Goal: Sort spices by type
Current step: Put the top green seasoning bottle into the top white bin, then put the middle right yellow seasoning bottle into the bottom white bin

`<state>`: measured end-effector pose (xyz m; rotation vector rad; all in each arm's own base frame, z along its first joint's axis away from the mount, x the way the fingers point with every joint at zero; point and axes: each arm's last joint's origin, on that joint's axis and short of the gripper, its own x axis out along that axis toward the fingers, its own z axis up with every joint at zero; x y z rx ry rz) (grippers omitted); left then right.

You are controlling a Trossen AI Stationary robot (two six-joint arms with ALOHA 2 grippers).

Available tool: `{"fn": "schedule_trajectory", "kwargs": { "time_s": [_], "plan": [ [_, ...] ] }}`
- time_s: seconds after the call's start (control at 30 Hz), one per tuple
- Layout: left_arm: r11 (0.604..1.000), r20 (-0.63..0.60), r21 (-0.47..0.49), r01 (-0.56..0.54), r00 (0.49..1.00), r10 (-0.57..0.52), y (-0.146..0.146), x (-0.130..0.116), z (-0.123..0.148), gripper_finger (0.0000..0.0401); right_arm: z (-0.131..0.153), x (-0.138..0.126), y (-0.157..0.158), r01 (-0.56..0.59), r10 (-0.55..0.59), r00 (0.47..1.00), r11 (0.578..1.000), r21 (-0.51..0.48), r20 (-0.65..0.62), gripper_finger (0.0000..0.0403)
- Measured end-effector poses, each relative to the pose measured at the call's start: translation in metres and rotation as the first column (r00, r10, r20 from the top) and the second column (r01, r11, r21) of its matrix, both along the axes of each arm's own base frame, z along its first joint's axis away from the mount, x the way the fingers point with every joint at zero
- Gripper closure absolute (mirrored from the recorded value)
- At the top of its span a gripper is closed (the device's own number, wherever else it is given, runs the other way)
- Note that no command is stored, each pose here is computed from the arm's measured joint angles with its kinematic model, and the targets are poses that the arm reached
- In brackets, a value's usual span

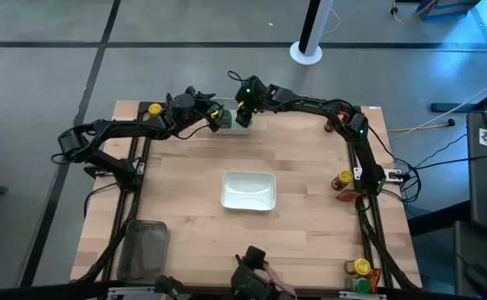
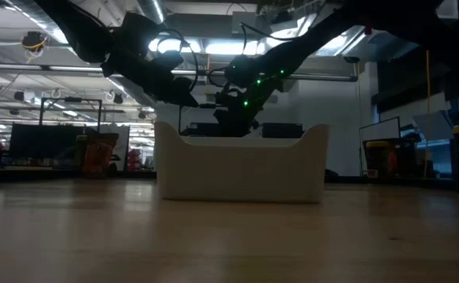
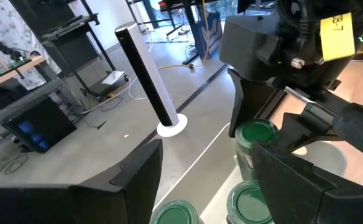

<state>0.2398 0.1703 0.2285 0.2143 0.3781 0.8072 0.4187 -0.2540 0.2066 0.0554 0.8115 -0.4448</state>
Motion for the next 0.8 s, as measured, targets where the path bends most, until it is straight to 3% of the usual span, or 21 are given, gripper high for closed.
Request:
{"fn": "schedule_trajectory", "kwargs": {
  "time_s": [0.3, 0.8],
  "plan": [
    [1.0, 0.0, 0.0, 0.0, 1.0, 0.0, 0.0, 0.0, 0.0, 0.0166, 0.0, 0.0, -0.002, 0.056, -0.058, 0.998, 0.996, -0.064, -0.023, 0.0127],
    [1.0, -0.001, -0.022, 0.019, 1.0, -0.019, -0.001, 0.0, -0.002, 0.0166, 0.01, 0.015, 0.018, -0.009, 0.003, 0.999, 0.991, -0.133, -0.038, 0.0079]
  ]
}}
